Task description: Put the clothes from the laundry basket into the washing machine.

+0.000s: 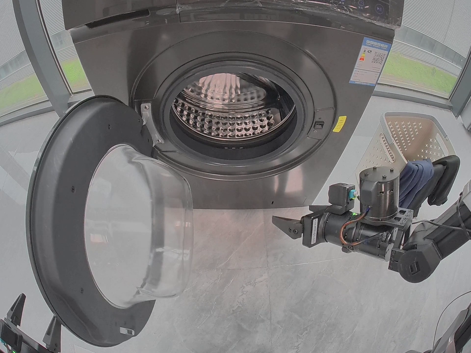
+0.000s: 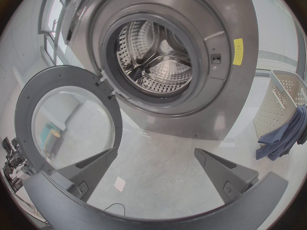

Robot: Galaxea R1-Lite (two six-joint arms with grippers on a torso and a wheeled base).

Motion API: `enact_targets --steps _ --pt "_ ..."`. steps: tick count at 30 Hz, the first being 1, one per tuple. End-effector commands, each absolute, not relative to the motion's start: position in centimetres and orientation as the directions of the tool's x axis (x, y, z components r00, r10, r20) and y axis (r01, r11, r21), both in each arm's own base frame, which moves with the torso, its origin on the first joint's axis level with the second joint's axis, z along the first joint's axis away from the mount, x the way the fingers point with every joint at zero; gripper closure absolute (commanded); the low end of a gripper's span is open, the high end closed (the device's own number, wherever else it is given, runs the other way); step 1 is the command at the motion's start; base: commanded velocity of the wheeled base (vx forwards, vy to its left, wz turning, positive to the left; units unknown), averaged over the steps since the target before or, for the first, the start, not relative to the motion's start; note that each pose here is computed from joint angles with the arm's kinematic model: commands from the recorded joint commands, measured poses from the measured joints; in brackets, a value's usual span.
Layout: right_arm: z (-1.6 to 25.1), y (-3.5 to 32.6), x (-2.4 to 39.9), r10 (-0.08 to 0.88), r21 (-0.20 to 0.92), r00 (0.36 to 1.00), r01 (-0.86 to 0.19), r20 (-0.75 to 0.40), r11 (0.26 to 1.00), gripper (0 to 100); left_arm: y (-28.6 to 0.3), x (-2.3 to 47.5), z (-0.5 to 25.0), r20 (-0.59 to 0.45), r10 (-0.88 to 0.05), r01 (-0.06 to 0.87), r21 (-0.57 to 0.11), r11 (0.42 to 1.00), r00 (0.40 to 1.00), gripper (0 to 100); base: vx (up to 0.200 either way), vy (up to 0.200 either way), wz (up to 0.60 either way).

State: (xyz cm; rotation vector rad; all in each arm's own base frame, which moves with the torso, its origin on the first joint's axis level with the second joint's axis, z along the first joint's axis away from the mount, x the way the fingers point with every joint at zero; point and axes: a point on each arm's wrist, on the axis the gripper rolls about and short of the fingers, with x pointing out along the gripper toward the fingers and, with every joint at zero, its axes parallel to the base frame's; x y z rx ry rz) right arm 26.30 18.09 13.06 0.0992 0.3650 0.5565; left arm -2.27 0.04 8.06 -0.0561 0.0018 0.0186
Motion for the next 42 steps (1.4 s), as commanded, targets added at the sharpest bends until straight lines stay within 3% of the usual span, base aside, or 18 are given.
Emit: enact_targets --steps 1,4,14,24,34,42 --pt "12.4 19.3 26.2 0.554 0.189 0.767 -0.521 -0.325 0.832 0 0.0 -2.3 7.6 -0.003 0.020 -0.020 -0.057 0.998 1.000 0 0.000 0.000 0.00" --pt "12.1 19.8 26.3 0.562 0.190 0.758 -0.530 -0.331 0.827 0 0.0 -2.3 7.6 -0.003 0.020 -0.020 -0.057 0.998 1.000 0 0.000 0.000 0.00" --pt "11.4 28.1 27.7 0.679 0.266 0.686 -0.625 -0.264 0.734 0 0.0 -2.3 7.6 -0.003 0.020 -0.020 -0.057 0.998 1.000 0 0.000 0.000 0.00" --pt "11.0 30.0 29.1 0.681 0.265 0.694 -0.628 -0.234 0.732 0 0.0 -2.3 7.6 -0.003 0.018 -0.019 -0.055 0.998 1.000 0 -0.060 0.000 0.00" --pt "10.0 34.3 28.1 0.738 0.272 0.650 -0.688 -0.181 0.672 0 0.0 -2.3 7.6 -0.003 0.018 -0.019 -0.055 0.998 1.000 0 0.000 0.000 0.00" --pt "10.6 33.7 28.9 0.714 0.268 0.683 -0.666 -0.156 0.696 0 0.0 -2.3 7.6 -0.003 0.018 -0.019 -0.055 0.998 1.000 0 0.000 0.000 0.00"
